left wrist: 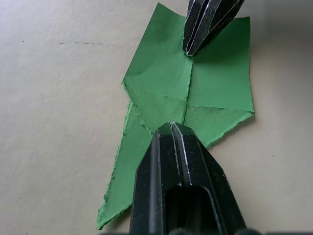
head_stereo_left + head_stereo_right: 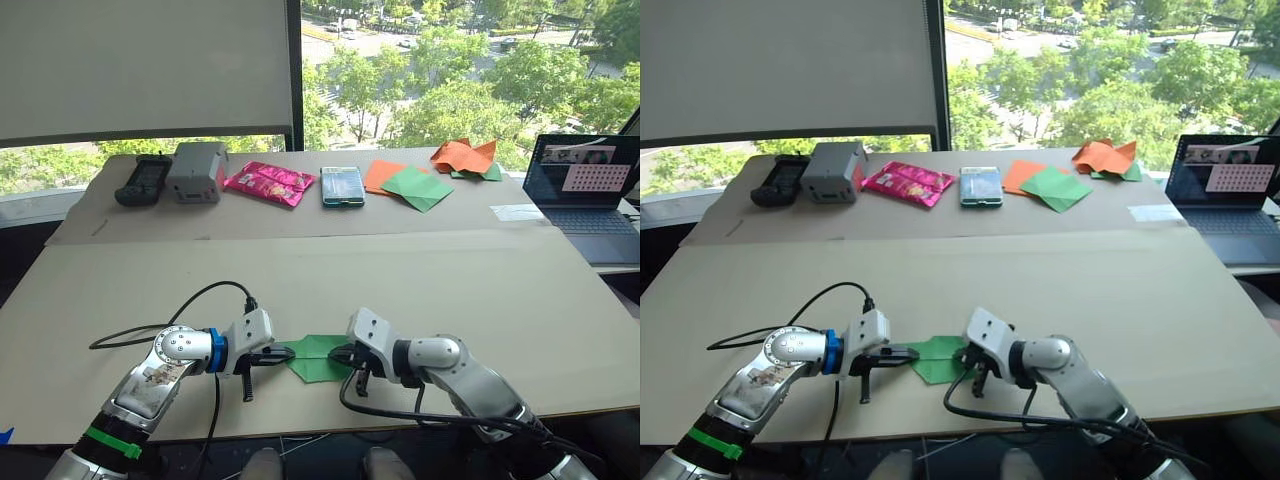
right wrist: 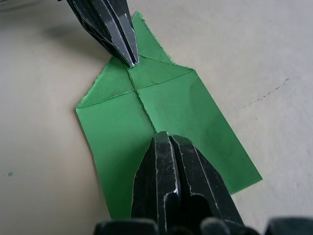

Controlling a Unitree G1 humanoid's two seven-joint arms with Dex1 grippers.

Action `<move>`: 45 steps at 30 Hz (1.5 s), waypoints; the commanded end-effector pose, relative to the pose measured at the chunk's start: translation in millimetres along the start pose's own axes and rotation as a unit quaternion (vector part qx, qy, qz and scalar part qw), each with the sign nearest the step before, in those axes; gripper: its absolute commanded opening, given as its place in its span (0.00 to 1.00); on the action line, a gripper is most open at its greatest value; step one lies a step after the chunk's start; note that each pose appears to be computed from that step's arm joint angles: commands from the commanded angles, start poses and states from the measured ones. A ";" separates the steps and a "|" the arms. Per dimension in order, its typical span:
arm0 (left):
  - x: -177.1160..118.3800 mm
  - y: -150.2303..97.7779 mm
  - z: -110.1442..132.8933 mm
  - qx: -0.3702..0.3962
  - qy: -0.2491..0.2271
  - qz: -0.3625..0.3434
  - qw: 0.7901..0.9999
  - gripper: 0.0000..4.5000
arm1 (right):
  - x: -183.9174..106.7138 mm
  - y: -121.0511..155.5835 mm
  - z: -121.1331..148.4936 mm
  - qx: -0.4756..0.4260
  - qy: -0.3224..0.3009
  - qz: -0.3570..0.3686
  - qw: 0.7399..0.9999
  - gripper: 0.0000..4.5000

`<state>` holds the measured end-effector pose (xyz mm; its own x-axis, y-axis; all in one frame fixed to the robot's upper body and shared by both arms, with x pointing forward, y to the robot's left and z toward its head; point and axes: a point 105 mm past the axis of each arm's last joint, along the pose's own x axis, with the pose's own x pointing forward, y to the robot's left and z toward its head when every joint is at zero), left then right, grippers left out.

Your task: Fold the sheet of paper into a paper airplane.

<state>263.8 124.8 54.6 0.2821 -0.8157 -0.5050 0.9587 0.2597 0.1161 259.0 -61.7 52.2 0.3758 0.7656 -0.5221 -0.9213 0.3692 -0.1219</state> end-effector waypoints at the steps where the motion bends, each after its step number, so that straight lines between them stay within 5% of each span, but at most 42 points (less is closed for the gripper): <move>1: -0.4 -2.5 -15.9 -0.013 0.030 -0.004 0.999 0.00 | -12.0 -2.6 -53.4 0.062 0.100 -0.021 0.993 0.00; 11: -0.9 -1.0 -17.3 -0.012 0.031 -0.004 0.999 0.00 | -26.5 -6.2 -51.4 0.057 0.097 -0.040 0.993 0.00; 18: -0.6 0.0 -16.0 -0.012 0.029 -0.002 1.000 0.00 | -33.1 -11.4 32.1 0.006 -0.086 -0.038 0.996 0.00; 24: 0.2 1.6 -14.0 -0.010 0.028 -0.002 1.000 0.00 | -22.2 -6.5 51.7 -0.012 -0.120 -0.024 0.992 0.00; 35: 9.9 1.1 14.0 0.010 -0.006 -0.019 1.000 0.00 | 7.8 -10.7 -10.0 -0.017 0.039 -0.044 0.998 0.00; 45: 36.9 -9.8 16.8 0.012 -0.008 -0.049 0.999 0.00 | 9.4 3.5 -17.6 0.007 0.060 -0.021 0.998 0.00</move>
<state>265.7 83.5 54.6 0.1918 -0.8566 -0.4791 0.9814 0.1711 0.0871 265.8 -51.1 58.4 0.4306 0.7392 -0.5178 -0.9006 0.3890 -0.1937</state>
